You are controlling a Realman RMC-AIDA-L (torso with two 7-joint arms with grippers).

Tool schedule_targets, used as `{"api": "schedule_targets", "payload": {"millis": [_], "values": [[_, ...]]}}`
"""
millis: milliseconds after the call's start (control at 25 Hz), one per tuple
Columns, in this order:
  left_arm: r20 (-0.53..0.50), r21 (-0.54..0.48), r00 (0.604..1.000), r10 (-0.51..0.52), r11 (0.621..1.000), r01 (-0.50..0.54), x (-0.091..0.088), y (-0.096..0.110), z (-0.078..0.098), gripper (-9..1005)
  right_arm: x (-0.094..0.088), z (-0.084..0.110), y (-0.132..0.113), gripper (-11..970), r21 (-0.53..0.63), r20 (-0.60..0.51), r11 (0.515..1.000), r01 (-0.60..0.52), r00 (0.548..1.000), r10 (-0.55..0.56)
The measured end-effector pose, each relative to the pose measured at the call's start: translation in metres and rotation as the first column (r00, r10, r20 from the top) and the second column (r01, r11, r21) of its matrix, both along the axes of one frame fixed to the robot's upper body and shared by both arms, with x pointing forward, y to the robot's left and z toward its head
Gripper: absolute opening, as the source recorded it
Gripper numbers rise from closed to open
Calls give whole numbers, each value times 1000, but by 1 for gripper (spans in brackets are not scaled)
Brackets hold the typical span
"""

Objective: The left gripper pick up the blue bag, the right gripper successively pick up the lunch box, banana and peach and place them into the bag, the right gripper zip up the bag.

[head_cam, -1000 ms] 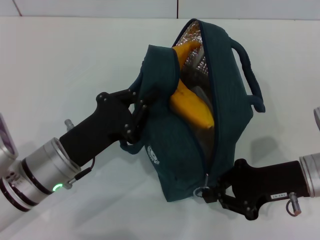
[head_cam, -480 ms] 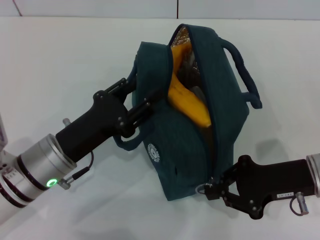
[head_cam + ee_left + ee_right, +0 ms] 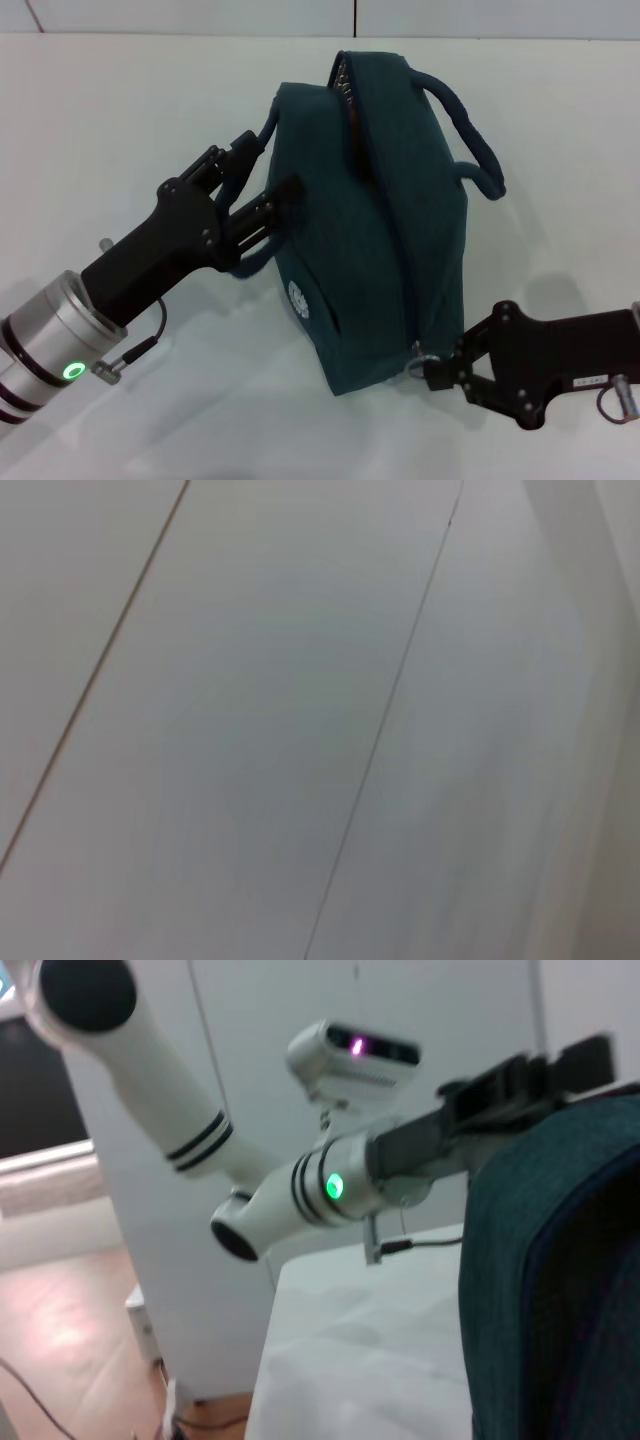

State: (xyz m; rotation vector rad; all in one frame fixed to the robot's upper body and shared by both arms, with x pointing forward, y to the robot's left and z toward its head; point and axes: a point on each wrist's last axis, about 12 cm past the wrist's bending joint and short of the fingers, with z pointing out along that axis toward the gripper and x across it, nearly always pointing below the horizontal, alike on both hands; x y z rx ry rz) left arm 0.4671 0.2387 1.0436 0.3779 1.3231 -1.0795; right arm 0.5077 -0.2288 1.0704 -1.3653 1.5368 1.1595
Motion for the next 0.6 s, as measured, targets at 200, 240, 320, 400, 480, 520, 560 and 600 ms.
{"api": "schedule_targets", "payload": {"millis": [200, 240, 320, 400, 480, 520, 560, 600], "values": [[3, 15, 1000, -5, 1000, 5, 0, -1, -1, 787, 0, 8, -7, 18, 21, -92, 1000, -8, 996, 10], [3, 15, 1000, -2, 1000, 2, -1, 0, -1, 787, -1, 9, -8, 18, 27, -100, 999, -18, 995, 21], [6, 12, 1000, 3, 1000, -3, -3, 1, -2, 786, -3, 11, -8, 18, 37, -109, 999, -33, 993, 37], [11, 11, 1000, 12, 1000, -12, -8, 5, -3, 785, -4, 12, -9, 18, 41, -123, 998, -38, 991, 43], [16, 19, 1000, 27, 999, -28, -16, 11, -5, 783, -2, 14, -10, 18, 34, -158, 999, -30, 987, 35], [17, 21, 999, 35, 999, -35, -21, 13, -7, 782, -1, 15, -10, 18, 30, -178, 999, -25, 984, 30], [21, 26, 999, 44, 999, -45, -28, 16, -9, 782, 1, 16, -11, 18, 24, -201, 1000, -19, 979, 23], [27, 29, 998, 52, 998, -53, -35, 18, -11, 781, 2, 17, -12, 18, 18, -225, 1000, -12, 974, 16]]}}
